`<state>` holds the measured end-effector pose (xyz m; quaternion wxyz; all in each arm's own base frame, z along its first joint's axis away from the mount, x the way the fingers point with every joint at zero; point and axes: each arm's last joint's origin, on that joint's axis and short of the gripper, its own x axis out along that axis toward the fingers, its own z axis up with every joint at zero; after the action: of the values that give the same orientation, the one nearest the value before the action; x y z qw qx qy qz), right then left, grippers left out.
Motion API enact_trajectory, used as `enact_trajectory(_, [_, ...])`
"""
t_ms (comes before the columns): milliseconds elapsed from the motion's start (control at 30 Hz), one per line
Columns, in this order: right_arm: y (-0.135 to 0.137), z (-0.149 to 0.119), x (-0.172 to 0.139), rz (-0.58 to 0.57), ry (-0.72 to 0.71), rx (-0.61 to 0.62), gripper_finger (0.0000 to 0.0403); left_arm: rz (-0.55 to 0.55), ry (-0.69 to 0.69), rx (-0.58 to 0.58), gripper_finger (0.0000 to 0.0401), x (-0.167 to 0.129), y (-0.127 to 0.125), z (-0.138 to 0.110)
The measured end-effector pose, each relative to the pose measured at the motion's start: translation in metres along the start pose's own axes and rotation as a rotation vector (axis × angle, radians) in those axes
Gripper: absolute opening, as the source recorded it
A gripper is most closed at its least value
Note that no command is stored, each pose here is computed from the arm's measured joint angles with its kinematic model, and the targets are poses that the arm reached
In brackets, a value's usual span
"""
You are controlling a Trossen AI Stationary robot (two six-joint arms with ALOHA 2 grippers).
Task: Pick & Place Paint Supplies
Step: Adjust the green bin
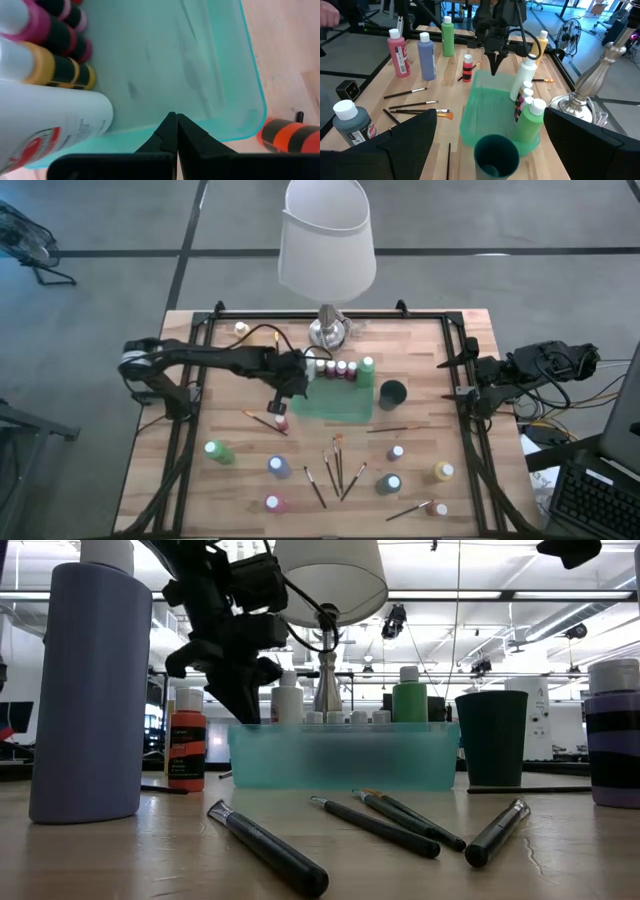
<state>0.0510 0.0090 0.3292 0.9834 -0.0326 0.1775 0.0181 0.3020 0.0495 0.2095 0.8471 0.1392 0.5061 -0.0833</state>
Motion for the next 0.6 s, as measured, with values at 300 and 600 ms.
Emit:
enact_trajectory(300, [0.0, 0.0, 0.0, 0.0, 0.0, 0.0, 0.0364, -0.076, 0.022, -0.067, 0.0, 0.0015, -0.0041, -0.0031])
enact_trajectory(600, [0.0, 0.0, 0.0, 0.0, 0.0, 0.0, 0.0364, -0.149, 0.011, -0.113, 0.0, 0.0009, -0.0082, -0.003])
